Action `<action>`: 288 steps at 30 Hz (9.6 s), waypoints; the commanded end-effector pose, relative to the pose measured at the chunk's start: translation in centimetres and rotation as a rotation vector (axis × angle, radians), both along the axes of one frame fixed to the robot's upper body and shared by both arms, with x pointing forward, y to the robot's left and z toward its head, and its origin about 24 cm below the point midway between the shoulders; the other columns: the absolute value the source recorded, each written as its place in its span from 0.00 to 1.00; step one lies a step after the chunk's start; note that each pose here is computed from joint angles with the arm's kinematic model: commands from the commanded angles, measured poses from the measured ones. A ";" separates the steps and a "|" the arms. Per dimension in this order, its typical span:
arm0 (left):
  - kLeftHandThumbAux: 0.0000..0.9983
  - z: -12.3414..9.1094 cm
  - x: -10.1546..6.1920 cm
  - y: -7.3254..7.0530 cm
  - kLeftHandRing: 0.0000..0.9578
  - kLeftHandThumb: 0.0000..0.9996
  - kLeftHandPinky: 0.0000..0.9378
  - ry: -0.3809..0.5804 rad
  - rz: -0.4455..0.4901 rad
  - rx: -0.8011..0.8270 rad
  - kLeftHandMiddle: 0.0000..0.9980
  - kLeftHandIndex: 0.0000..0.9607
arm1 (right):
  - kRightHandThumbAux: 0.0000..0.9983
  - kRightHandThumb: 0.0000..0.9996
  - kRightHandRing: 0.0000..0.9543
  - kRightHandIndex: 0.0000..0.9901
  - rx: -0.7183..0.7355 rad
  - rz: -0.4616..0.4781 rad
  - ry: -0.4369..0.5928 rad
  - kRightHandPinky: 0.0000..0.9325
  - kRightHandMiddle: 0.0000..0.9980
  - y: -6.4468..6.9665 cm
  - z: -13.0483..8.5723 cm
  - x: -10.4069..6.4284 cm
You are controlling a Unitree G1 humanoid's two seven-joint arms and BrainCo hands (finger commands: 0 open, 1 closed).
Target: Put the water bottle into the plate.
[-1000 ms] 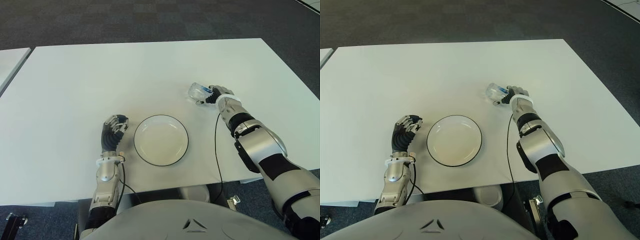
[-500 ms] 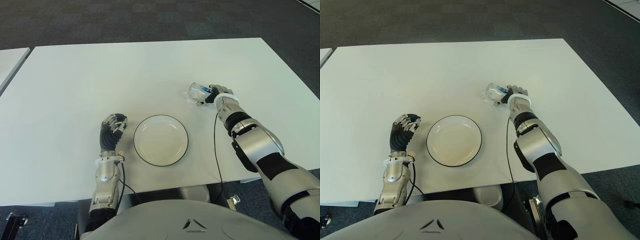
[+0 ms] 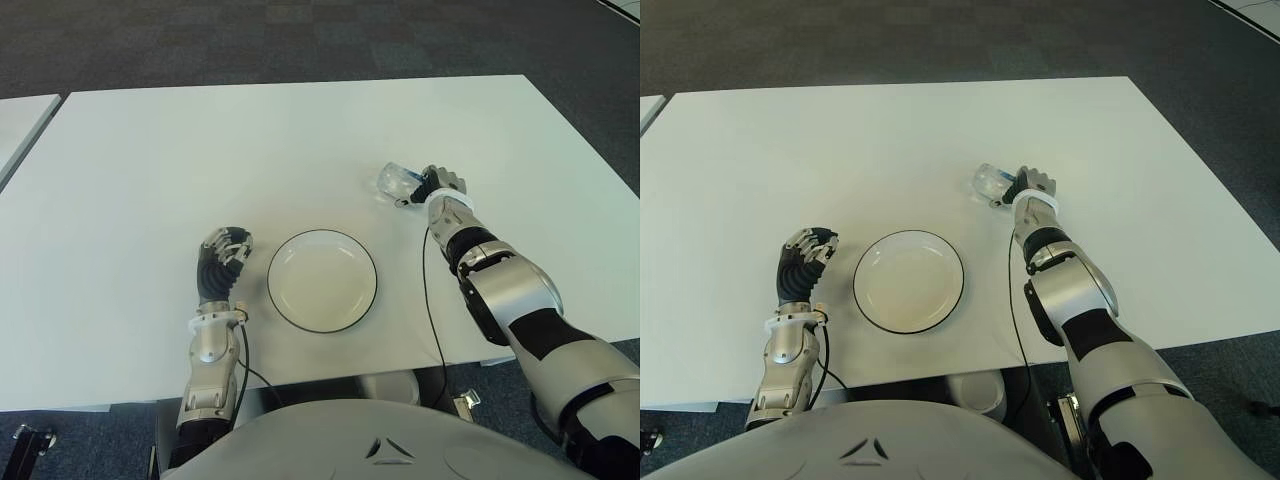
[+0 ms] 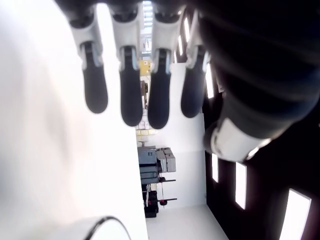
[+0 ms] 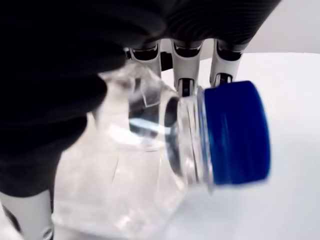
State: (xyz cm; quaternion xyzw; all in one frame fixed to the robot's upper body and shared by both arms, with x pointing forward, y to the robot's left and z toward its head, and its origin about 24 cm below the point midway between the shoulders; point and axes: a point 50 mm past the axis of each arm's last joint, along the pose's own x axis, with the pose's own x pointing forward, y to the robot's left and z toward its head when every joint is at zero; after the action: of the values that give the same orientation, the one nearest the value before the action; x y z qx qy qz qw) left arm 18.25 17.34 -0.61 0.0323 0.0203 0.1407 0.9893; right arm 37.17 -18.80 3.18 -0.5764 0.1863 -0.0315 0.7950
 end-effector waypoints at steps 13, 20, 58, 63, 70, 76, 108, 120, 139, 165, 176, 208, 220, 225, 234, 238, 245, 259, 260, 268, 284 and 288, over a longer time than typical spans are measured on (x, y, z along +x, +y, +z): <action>0.72 -0.2 0.1 -0.1 0.44 0.70 0.45 0.032 -0.004 0.011 0.43 0.44 | 0.73 0.70 0.87 0.44 0.353 -0.149 -0.087 0.93 0.84 1.4 0.7 0.6; 0.72 -0.3 0.1 0.1 0.45 0.70 0.46 0.031 -0.012 0.011 0.43 0.44 | 0.73 0.69 0.92 0.44 0.456 -0.168 -0.150 0.97 0.91 1.6 1.1 0.8; 0.72 -0.6 0.4 0.6 0.45 0.70 0.46 0.014 -0.023 -0.003 0.43 0.44 | 0.73 0.70 0.88 0.44 0.579 0.538 -0.628 0.91 0.85 8.1 7.7 0.1; 0.72 -0.6 0.4 0.5 0.44 0.70 0.45 0.010 -0.027 -0.005 0.42 0.44 | 0.73 0.70 0.90 0.44 0.548 0.656 -0.584 0.91 0.87 8.6 7.1 -0.7; 0.72 -0.6 0.3 0.5 0.44 0.70 0.45 0.020 -0.026 0.009 0.42 0.44 | 0.73 0.70 0.89 0.44 0.550 0.844 -0.451 0.89 0.86 9.6 5.9 -2.1; 0.72 -0.6 0.2 0.5 0.45 0.70 0.46 0.020 -0.028 0.011 0.42 0.44 | 0.73 0.70 0.89 0.44 0.514 0.976 -0.324 0.91 0.87 10.9 4.7 -3.5; 0.72 -0.4 -0.1 0.7 0.45 0.70 0.46 0.018 -0.023 0.028 0.43 0.44 | 0.73 0.70 0.85 0.44 0.197 1.023 0.250 0.87 0.82 11.6 0.5 -7.3; 0.72 -0.3 0.0 0.7 0.44 0.70 0.45 0.034 -0.015 0.021 0.43 0.44 | 0.72 0.69 0.57 0.42 0.140 1.094 0.219 0.59 0.53 12.0 1.5 -8.8; 0.72 -0.2 0.1 0.8 0.44 0.70 0.45 0.026 -0.011 0.031 0.43 0.44 | 0.33 0.48 0.01 0.00 -0.005 1.283 0.135 0.01 0.01 11.9 2.6 -10.1; 0.72 -0.2 0.0 0.8 0.44 0.70 0.45 0.040 -0.011 0.026 0.43 0.44 | 0.12 0.53 0.00 0.00 0.137 1.261 -0.049 0.00 0.00 11.5 3.0 -11.1; 0.72 -0.2 0.0 0.8 0.44 0.70 0.45 0.032 -0.012 0.041 0.43 0.44 | 0.12 0.56 0.00 0.00 0.244 1.167 -0.143 0.00 0.00 11.2 3.5 -10.8; 0.72 0.8 -0.6 0.5 0.42 0.70 0.42 0.017 -0.013 0.029 0.41 0.44 | 0.84 0.89 0.28 0.16 0.910 0.378 -0.603 0.31 0.19 7.5 1.4 -9.8; 0.72 0.9 -0.9 0.5 0.43 0.70 0.44 0.029 -0.009 0.016 0.41 0.44 | 0.89 0.85 0.37 0.27 1.002 0.179 -0.641 0.42 0.35 6.7 -1.5 -11.4; 0.72 0.9 -1.1 0.5 0.44 0.70 0.44 0.027 -0.013 0.012 0.41 0.44 | 0.94 0.65 0.39 0.31 0.991 0.136 -0.667 0.44 0.39 6.7 -1.9 -11.6; 0.72 0.8 -1.2 0.5 0.43 0.70 0.43 0.027 -0.025 0.001 0.41 0.44 | 1.00 0.18 0.45 0.40 0.916 0.073 -0.707 0.51 0.42 6.8 -3.1 -12.0; 0.72 0.8 -1.3 0.5 0.43 0.70 0.44 0.027 -0.028 0.005 0.41 0.44 | 1.00 0.06 0.50 0.43 0.904 0.071 -0.717 0.56 0.44 6.9 -3.3 -12.2; 0.72 0.8 -1.4 0.4 0.43 0.70 0.44 0.010 -0.036 0.024 0.41 0.44 | 1.00 0.04 0.56 0.49 0.916 0.060 -0.720 0.62 0.48 6.9 -3.8 -12.5; 0.72 0.6 -1.3 0.4 0.43 0.70 0.43 0.021 -0.054 0.028 0.42 0.44 | 1.00 0.12 0.64 0.55 0.895 0.035 -0.670 0.69 0.58 6.4 -4.9 -13.1; 0.72 0.5 -1.2 0.4 0.43 0.70 0.43 0.024 -0.056 0.027 0.42 0.44 | 1.00 0.12 0.65 0.55 0.893 0.035 -0.667 0.69 0.59 6.3 -5.0 -13.2; 0.72 0.2 -1.2 0.6 0.43 0.70 0.44 0.017 -0.061 0.023 0.42 0.43 | 1.00 0.10 0.65 0.56 0.899 0.030 -0.610 0.69 0.60 6.1 -5.6 -13.5; 0.72 -0.6 -1.1 0.9 0.44 0.69 0.46 0.017 -0.060 0.003 0.42 0.44 | 0.74 0.69 0.66 0.44 1.125 0.015 -0.355 0.68 0.61 6.4 -6.6 -13.5; 0.72 -0.7 -1.1 0.9 0.45 0.69 0.46 0.013 -0.063 0.000 0.42 0.44 | 0.73 0.70 0.65 0.44 1.180 0.009 -0.288 0.66 0.61 6.3 -6.6 -13.6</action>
State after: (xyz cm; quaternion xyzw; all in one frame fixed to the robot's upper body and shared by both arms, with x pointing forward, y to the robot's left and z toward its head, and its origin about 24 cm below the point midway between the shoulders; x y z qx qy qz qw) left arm 17.28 17.93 -0.92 0.0322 0.0191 0.1126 0.9929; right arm 24.63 -12.18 -1.98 -0.0480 0.0043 -0.0038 0.9988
